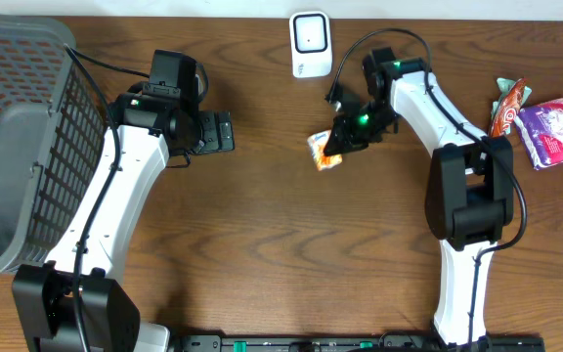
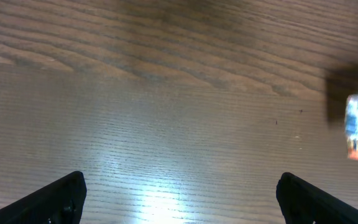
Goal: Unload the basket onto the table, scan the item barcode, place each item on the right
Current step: 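Lift the Kleenex pack and hold it up to the scanner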
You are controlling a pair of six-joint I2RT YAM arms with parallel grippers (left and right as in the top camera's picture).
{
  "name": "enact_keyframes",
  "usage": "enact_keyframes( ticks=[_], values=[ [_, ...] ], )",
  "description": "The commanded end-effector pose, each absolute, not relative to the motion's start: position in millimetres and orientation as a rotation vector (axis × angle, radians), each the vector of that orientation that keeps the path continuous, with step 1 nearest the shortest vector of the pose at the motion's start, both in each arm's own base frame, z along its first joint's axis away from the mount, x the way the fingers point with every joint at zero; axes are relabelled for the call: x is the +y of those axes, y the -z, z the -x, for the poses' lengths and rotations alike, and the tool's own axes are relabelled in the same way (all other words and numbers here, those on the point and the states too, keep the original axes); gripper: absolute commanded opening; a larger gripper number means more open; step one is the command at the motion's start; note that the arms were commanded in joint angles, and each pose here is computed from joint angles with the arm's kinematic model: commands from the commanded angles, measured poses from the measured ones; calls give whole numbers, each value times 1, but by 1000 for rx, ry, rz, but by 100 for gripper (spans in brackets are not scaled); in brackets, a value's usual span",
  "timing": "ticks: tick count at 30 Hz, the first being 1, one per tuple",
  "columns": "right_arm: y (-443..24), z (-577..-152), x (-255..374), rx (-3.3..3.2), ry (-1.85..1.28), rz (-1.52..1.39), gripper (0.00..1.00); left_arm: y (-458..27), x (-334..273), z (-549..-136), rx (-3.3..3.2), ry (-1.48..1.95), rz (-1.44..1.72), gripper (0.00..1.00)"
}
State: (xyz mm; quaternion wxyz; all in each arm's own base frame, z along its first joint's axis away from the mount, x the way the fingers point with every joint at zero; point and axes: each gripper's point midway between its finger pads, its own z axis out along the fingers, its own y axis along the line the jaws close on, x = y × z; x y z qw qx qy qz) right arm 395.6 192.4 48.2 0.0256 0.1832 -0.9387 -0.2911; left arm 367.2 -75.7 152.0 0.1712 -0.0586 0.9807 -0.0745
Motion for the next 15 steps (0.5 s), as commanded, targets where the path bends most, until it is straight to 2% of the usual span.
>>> enact_keyframes(
  ticks=[1,5,11,13,15],
  values=[
    [-80,-435,164,-3183,456,-222,1,-153,-72,-366,2781,188,165,98],
    [-110,-472,139,-3418,-61,-138,1,-153,-72,-366,2781,188,165,98],
    [-146,-517,135,-3617,-755,-288,1,-153,-72,-366,2781,188,165,98],
    [-156,-532,143,-3673,-886,-330,1,-153,-72,-366,2781,188,165,98],
    [-160,-542,153,-3738,-880,-315,1,-153,-72,-366,2781,188,165,98]
  ],
)
